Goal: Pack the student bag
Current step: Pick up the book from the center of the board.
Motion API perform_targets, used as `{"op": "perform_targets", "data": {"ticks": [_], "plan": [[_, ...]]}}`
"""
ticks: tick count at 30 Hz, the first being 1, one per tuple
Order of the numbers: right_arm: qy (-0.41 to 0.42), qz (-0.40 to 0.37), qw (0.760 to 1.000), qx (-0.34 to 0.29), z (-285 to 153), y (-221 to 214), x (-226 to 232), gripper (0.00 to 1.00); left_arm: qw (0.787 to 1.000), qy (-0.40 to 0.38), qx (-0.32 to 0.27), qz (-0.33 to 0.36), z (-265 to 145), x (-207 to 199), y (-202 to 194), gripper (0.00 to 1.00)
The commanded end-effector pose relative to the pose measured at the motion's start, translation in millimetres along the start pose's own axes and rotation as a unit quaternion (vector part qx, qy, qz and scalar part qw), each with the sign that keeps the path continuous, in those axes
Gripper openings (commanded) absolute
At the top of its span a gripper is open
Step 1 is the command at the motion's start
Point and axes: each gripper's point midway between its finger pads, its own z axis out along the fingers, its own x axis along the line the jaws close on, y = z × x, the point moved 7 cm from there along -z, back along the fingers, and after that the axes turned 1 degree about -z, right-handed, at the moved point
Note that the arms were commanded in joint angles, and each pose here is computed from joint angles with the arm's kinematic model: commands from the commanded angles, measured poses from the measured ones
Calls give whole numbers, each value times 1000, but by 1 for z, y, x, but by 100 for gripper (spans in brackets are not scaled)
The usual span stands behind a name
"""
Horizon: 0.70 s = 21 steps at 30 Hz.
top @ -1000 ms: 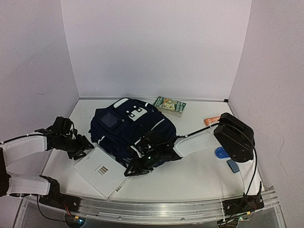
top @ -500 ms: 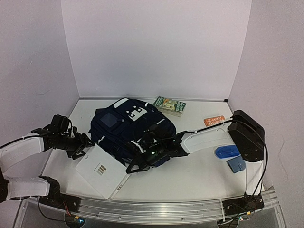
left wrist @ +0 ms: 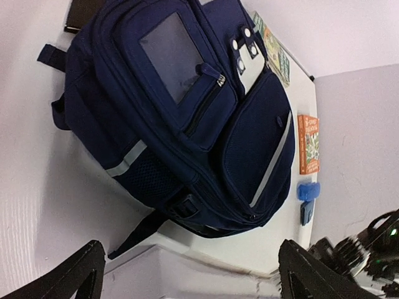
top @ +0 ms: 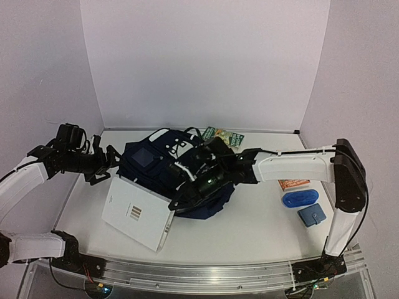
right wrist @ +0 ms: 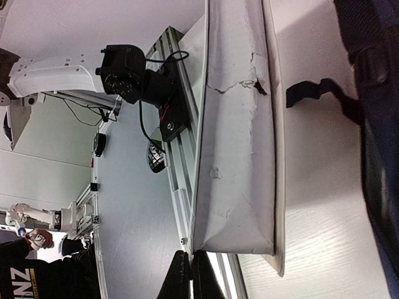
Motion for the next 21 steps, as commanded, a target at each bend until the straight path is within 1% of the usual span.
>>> {"op": "perform_targets", "data": {"ticks": [1,5,10,13,18,19,21], "plan": [[-33,-60,997,-44,-62,30,9,0,994,-68,4,87,-7,-34,17,97],[-59,-62,994,-65,-92,35,0,0,990,-76,-3,123,-11,-46,28,97],[-78,-70,990,-96,-122,48,-5,0,984,-114,2,133,-3,-57,36,97],[-92,-93,989,-72,-127,46,-6,0,976,-134,10,169,0,-68,45,97],[-114,-136,984,-25,-132,34,-4,0,966,-134,22,220,0,-81,58,98],[-118,-147,982,-21,-135,32,-2,0,963,-140,29,228,1,-83,59,98],[-123,-164,979,-11,-141,27,4,0,951,-177,53,248,1,-91,56,98]]}}
